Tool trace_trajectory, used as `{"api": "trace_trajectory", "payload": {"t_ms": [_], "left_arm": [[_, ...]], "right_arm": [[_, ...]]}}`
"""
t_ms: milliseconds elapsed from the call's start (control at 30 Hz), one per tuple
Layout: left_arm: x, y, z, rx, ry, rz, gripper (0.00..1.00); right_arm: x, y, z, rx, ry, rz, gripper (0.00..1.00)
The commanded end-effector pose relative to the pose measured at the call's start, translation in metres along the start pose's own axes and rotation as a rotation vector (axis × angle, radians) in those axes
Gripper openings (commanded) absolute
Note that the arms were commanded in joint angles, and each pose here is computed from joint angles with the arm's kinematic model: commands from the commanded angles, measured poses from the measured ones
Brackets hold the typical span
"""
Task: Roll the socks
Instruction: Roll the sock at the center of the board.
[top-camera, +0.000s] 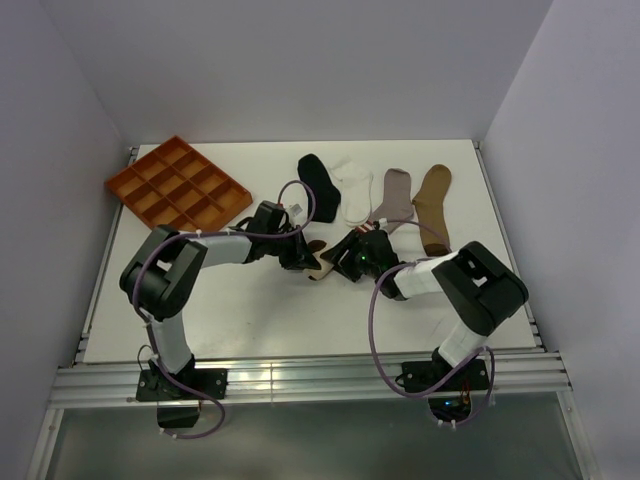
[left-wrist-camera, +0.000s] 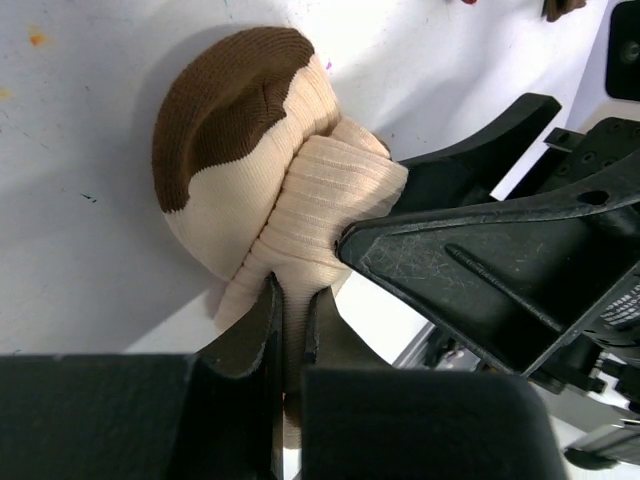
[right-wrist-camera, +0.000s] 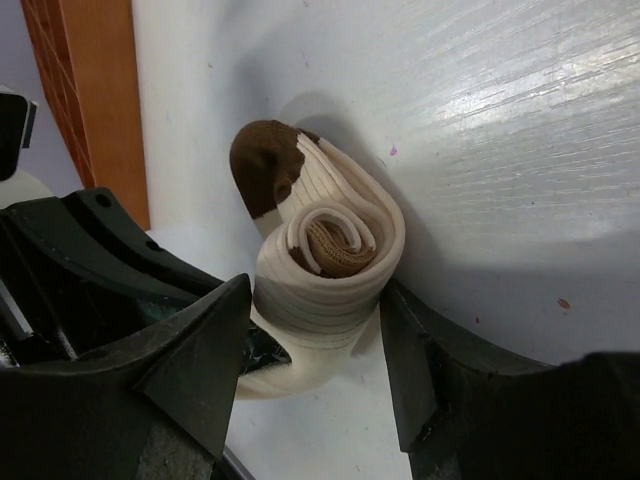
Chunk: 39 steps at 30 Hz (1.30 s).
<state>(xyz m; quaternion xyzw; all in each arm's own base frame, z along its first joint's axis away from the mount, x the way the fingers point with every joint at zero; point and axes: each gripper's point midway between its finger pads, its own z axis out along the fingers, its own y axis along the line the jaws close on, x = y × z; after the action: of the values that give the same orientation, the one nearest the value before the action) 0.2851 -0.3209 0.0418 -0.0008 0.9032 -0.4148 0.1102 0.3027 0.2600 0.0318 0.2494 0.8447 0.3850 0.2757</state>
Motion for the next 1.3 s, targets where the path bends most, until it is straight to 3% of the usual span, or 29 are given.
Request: {"api": "trace_trajectory", "payload": {"t_ms": [0,133,267,400,667,767,967,1100,1267], "left_arm": [[0.013,0.013,0.007,-0.022,0.061,-0.059,0.01],[0.014,0.011,0.006,-0.002,0.057,-0.07,0.01],[0.013,0.011,0.001,-0.008,0.028,-0.061,0.01],[0.008,0.015,-0.007,-0.042,-0.037,-0.032,0.07],[-0.01,0.025,-0.041,-0.267,-0.292,0.154,0.43],[-0.015,0.024,-0.059,-0.396,-0.416,0.245,0.48],[-0.019,-0.012,-0.082,-0.465,-0.652,0.465,0.55],[-0.016,-0.042,-0.078,-0.418,-0.719,0.585,0.56],[-0.005,-0.058,-0.053,-0.426,-0.681,0.735,0.56]], "right_arm": [[0.001,-0.014,0.005,0.037,-0.014,0.021,0.62],[0.005,-0.025,0.01,0.087,0.01,0.016,0.54],[0.008,-0.028,0.011,0.13,0.04,-0.005,0.23],[0.009,-0.028,0.009,0.188,0.076,-0.041,0.08],[0.005,-0.024,0.003,0.359,0.172,-0.153,0.03],[0.009,-0.024,0.003,0.392,0.218,-0.164,0.03],[0.016,-0.028,0.004,0.427,0.276,-0.168,0.03],[0.019,-0.026,0.006,0.421,0.292,-0.163,0.03],[0.022,-0.025,0.007,0.416,0.313,-0.157,0.04]]}}
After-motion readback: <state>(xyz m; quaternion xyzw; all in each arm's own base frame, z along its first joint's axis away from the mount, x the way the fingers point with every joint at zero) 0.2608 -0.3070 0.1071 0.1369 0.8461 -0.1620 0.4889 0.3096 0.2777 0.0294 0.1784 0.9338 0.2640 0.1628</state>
